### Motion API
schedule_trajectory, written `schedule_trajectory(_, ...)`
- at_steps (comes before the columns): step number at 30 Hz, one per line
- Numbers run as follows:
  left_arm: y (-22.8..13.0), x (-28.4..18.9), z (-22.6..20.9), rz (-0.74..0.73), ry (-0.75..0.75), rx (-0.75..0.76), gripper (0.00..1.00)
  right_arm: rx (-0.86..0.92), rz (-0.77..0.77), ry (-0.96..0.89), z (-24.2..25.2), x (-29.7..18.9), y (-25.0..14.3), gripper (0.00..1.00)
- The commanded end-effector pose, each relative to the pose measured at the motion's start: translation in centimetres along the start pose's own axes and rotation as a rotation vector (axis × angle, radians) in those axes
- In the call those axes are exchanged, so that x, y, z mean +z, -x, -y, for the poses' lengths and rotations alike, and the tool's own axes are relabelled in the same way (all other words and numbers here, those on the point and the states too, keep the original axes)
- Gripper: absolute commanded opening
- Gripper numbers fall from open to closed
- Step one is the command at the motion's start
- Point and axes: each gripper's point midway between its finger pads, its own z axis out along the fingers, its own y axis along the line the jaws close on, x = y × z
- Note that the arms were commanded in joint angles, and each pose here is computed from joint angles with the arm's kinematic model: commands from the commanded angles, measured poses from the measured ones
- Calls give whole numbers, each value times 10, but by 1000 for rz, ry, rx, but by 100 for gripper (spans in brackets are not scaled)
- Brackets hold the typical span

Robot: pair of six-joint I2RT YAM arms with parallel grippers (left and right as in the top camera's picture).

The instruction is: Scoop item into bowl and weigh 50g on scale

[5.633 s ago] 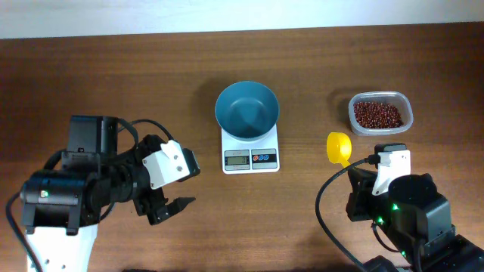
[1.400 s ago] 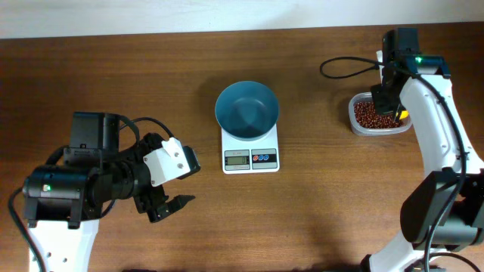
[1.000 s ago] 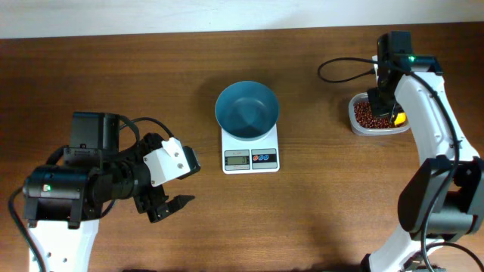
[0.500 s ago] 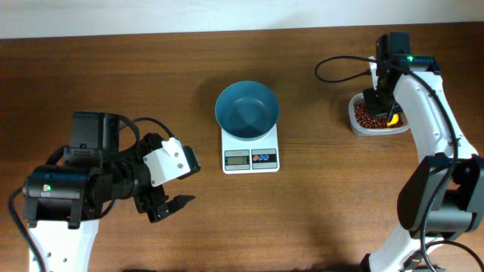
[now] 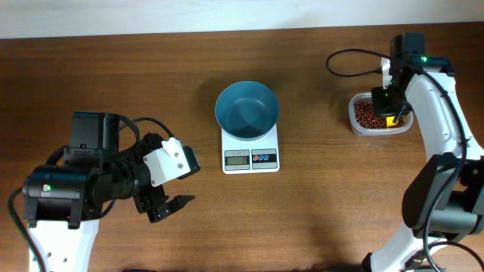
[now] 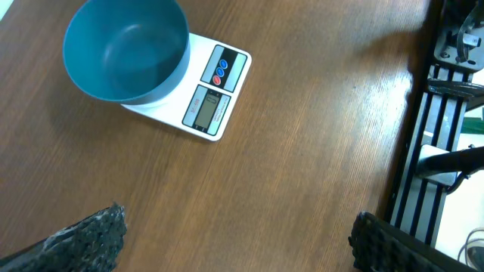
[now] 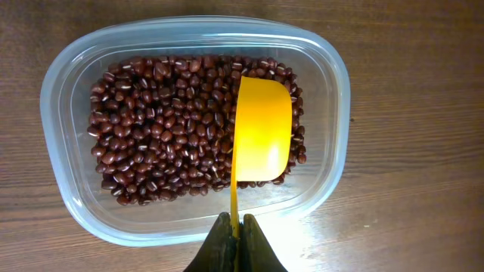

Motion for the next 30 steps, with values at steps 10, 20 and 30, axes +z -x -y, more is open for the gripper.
schedule_trajectory(10,3,-4,-3,8,13,-7,99,51,0,45,-3,3,2,4)
schedule_trajectory(20,3,-4,-3,8,13,-7,99,56,9,156,-20,2,3,4)
schedule_trajectory(30,3,-4,-3,8,13,-7,99,171,-31,115,26,11,-13,4)
